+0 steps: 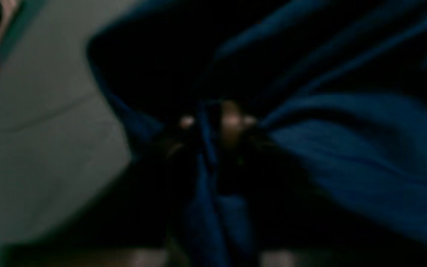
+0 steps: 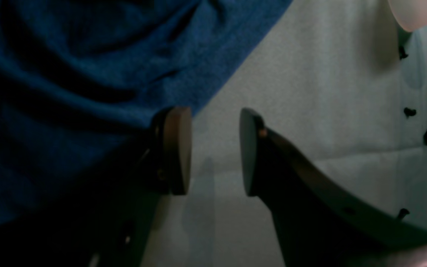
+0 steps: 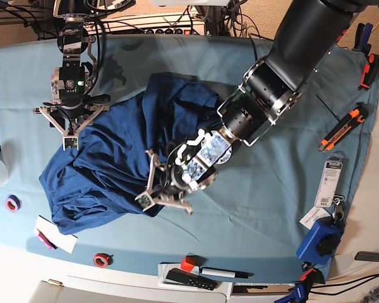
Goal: Layout the t-shirt on the table in an organized manner, then fold the t-shirt properly
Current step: 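Grasp the shirt's middle with the left gripper and drag it across the table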
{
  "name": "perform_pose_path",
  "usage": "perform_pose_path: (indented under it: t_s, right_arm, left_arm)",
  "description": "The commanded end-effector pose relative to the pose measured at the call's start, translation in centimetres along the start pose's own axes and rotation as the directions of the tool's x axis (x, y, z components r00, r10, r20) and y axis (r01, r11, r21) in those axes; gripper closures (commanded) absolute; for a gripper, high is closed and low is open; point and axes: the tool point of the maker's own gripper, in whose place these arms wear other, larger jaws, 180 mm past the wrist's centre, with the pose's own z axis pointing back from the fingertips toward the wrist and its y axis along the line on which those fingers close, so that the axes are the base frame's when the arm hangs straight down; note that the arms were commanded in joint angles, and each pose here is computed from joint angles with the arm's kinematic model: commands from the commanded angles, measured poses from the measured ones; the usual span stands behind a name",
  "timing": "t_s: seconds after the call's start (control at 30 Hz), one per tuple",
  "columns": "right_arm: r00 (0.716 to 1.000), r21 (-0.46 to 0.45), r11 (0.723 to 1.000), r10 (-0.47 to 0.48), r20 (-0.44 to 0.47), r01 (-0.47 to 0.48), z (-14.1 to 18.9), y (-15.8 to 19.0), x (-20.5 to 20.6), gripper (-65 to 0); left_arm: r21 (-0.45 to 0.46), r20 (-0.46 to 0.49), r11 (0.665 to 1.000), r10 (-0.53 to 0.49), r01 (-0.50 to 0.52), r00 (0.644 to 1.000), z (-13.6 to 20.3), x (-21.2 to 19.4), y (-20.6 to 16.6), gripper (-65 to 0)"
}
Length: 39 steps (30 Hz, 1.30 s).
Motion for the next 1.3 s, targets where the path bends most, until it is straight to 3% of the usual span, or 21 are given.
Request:
perform_pose_path:
  t_s: [0.0,0.23,0.47,0.7,1.0,1.13,1.27]
  right_arm:
    - [0.999,-0.027,1.0,0.007,0.049,-0.005,0.2,-0.9,1.4,-21.9]
    - [0.999,-0.027,1.0,0.006,0.05,-0.005,0.2,-0.9,1.4,-21.9]
    - [0.999,-0.027,1.0,0.005,0.05,-0.004,0.2,-0.9,1.4,-21.9]
    - [0.998,-0.029,1.0,0.006,0.057,-0.005,0.2,-0.9,1.6,-21.9]
    - [0.994,-0.065,0.998,0.027,0.108,-0.02,0.3,-1.7,2.7,-21.9]
    - [0.993,-0.068,0.998,0.023,0.12,-0.015,0.3,-1.8,3.2,-21.9]
    - [0.991,-0.069,0.998,0.022,0.129,-0.013,0.3,-1.9,3.5,-21.9]
  left_arm:
    - [0.027,0.076,0.999,-0.026,0.024,0.997,0.0,3.6,0.7,0.0]
    - [0.287,0.094,0.956,-0.086,0.056,0.992,1.3,6.0,7.3,0.0]
    - [0.513,0.089,0.857,-0.103,0.044,0.991,4.9,7.0,16.2,0.0]
    - [0.592,0.098,0.805,-0.017,-0.044,0.995,7.8,4.8,21.5,0.0]
    - [0.637,0.073,0.766,0.05,-0.085,0.996,9.8,1.0,24.2,0.0]
    - [0.7,0.075,0.706,0.076,-0.107,0.994,11.5,-0.2,26.2,0.0]
    - [0.718,0.106,0.672,0.148,-0.178,0.983,12.8,-1.5,27.6,0.0]
